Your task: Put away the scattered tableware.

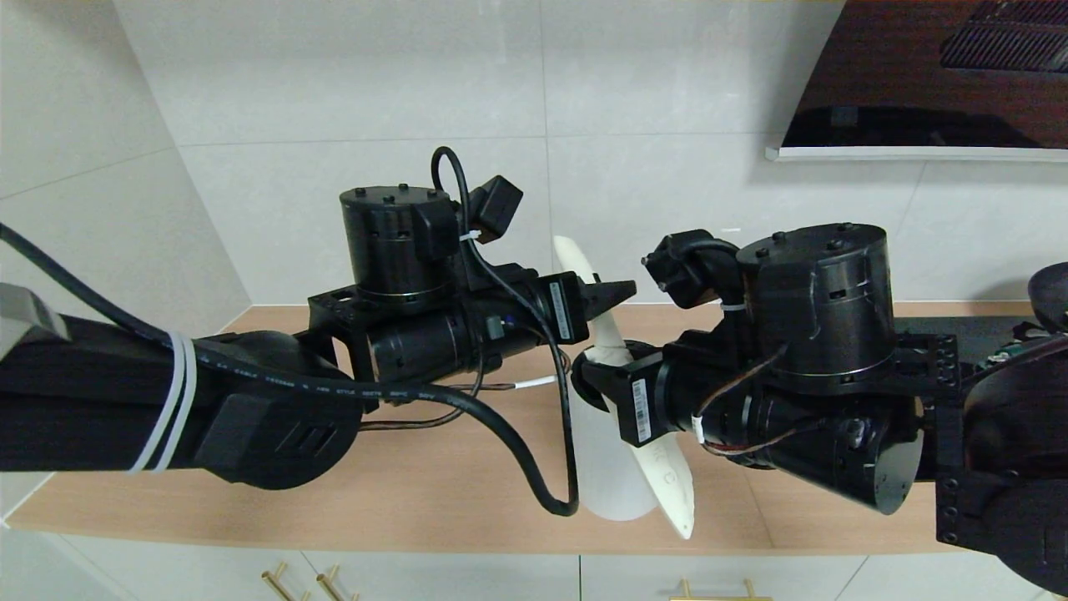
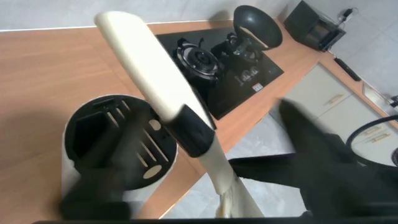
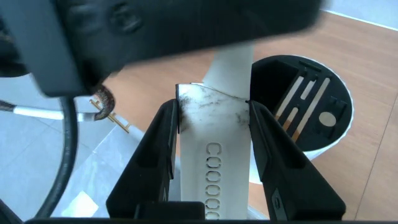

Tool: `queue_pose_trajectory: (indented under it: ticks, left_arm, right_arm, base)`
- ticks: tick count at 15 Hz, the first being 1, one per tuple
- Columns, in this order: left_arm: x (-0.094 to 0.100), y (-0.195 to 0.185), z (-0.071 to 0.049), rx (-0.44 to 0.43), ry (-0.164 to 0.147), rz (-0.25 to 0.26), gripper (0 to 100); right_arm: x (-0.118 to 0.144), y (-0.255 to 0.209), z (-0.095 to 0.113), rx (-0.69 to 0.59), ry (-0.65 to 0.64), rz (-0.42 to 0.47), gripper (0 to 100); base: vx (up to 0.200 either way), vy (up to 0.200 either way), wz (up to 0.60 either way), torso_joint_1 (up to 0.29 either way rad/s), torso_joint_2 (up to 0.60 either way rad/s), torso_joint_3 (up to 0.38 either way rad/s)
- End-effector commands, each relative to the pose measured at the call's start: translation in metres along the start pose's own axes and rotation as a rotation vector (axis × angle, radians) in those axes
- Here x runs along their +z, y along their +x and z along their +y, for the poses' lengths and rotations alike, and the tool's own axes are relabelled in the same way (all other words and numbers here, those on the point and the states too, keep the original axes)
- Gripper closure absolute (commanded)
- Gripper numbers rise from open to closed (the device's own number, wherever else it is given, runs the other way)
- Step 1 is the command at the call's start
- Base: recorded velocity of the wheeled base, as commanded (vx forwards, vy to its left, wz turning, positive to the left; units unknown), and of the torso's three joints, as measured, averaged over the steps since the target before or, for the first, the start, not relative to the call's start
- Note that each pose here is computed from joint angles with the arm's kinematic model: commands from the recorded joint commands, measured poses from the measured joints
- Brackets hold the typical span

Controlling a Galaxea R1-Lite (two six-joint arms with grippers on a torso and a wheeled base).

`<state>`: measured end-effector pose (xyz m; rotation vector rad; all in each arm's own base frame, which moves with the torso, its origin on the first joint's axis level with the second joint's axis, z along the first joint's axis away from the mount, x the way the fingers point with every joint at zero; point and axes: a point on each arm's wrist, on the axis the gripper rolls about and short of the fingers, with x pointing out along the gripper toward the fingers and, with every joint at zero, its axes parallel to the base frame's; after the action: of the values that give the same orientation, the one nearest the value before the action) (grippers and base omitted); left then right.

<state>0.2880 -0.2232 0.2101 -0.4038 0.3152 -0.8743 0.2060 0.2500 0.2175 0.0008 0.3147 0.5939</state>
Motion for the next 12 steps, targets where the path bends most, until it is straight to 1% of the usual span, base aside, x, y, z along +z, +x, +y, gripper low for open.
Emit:
queue_pose_trajectory:
  ticks: [1, 6, 10, 11, 12]
  left_arm:
    - [0.0004, -0.0005, -0.0004, -0.001, 0.0, -0.001, 100]
    - [0.0009, -0.0009, -0.0009, -0.004, 0.001, -0.003, 100]
    - [0.0044, -0.0021, -0.0027, -0.007, 0.008, -0.035, 100]
    - [0.0051, -0.0021, -0.003, -0.009, 0.004, -0.039, 100]
    - [0.0054, -0.0023, -0.0039, -0.012, -0.014, -0.04, 100]
  right_arm:
    - [-0.0007, 0.0006, 0.0001, 0.0, -0.001, 0.002, 100]
    - [0.0025, 0.001, 0.0007, 0.004, 0.027, -0.03, 100]
    - [0.0021, 0.0015, 0.0008, 0.004, 0.027, -0.028, 100]
    - [0.0027, 0.0019, 0.001, 0.003, 0.028, -0.032, 0]
    - [0.0032, 0.0019, 0.0011, 0.005, 0.04, -0.033, 0]
  base:
    - [0.0, 0.0, 0.0, 0.0, 0.0, 0.0]
    - [0.0, 0.0, 0.0, 0.0, 0.0, 0.0]
    - [0.0, 0.0, 0.0, 0.0, 0.0, 0.0]
    - [0.0, 0.0, 0.0, 0.0, 0.0, 0.0]
    - [0.0, 0.0, 0.0, 0.0, 0.0, 0.0]
